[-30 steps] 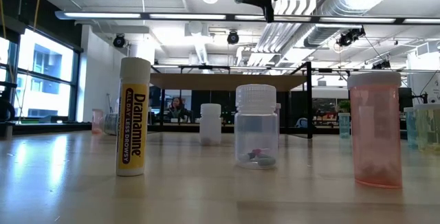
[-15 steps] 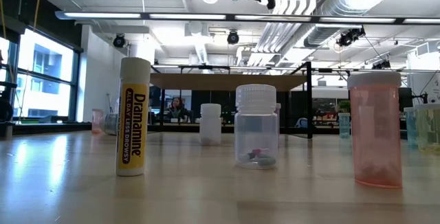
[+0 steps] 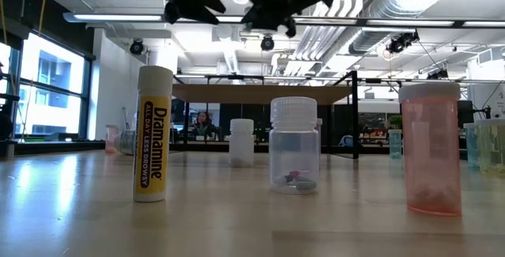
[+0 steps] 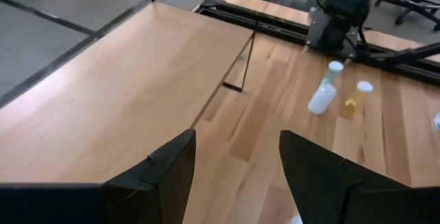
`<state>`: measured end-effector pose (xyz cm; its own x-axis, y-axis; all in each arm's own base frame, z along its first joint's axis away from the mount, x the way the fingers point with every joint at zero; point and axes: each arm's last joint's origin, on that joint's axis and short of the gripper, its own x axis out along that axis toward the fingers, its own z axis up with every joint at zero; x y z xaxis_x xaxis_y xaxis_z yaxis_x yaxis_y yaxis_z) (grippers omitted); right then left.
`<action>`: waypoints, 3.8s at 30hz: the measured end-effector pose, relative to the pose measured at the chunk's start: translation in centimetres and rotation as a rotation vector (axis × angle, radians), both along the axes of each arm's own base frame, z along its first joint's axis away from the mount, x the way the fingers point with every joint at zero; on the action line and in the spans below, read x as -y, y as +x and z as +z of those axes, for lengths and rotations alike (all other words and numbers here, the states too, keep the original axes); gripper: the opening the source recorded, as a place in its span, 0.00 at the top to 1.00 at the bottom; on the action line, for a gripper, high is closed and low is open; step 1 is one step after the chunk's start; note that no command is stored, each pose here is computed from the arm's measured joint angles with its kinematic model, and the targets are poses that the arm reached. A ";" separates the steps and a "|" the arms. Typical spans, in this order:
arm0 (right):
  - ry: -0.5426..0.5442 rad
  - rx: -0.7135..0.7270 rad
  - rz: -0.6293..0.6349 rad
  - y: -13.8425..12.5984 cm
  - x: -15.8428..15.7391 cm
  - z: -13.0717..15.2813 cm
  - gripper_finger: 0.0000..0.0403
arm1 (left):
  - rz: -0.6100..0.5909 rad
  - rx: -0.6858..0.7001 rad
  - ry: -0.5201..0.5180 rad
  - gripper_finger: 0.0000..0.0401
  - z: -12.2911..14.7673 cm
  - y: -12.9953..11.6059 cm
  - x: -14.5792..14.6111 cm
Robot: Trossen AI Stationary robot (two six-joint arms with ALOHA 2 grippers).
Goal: Pick and place medicine bottles onto shelf by color
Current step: Put the blue pill bottle on the shelf, then put the white pill bottle on the shelf
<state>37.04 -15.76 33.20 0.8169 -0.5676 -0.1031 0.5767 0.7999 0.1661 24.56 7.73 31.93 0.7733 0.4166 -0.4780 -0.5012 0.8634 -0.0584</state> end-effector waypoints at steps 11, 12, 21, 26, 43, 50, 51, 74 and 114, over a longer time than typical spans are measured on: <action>-0.035 -0.081 -0.013 3.3 -0.5 -4.6 0.79 | -0.101 0.091 0.072 0.50 0.1 -3.3 0.5; -0.036 -0.084 -0.008 3.5 -0.5 -4.9 0.79 | -0.110 0.087 0.091 0.50 0.2 -3.5 0.6; -0.046 -0.124 -0.028 5.1 -0.4 -8.2 0.79 | -0.098 0.039 0.149 0.50 0.4 -4.5 0.0; -0.058 -0.144 -0.079 5.4 0.0 -9.1 0.79 | -0.065 0.036 0.157 0.50 0.4 -4.8 -0.7; -0.050 -0.163 -0.180 5.7 2.0 -12.1 0.79 | -0.038 0.017 0.183 0.50 0.4 -5.2 -1.5; -0.036 -0.207 -0.177 5.6 1.9 -12.5 0.79 | -0.050 0.004 0.205 0.50 0.4 -5.2 -1.5; -0.036 -0.209 -0.178 5.6 1.9 -12.5 0.79 | -0.052 0.002 0.209 0.50 0.4 -5.2 -1.5; -0.028 -0.212 -0.199 5.6 1.3 -12.2 0.65 | -0.054 -0.006 0.208 0.50 0.3 -5.2 -1.5; -0.064 -0.373 -0.169 7.3 1.6 -4.0 0.65 | 0.041 -0.222 0.172 0.50 -1.1 -6.8 -1.2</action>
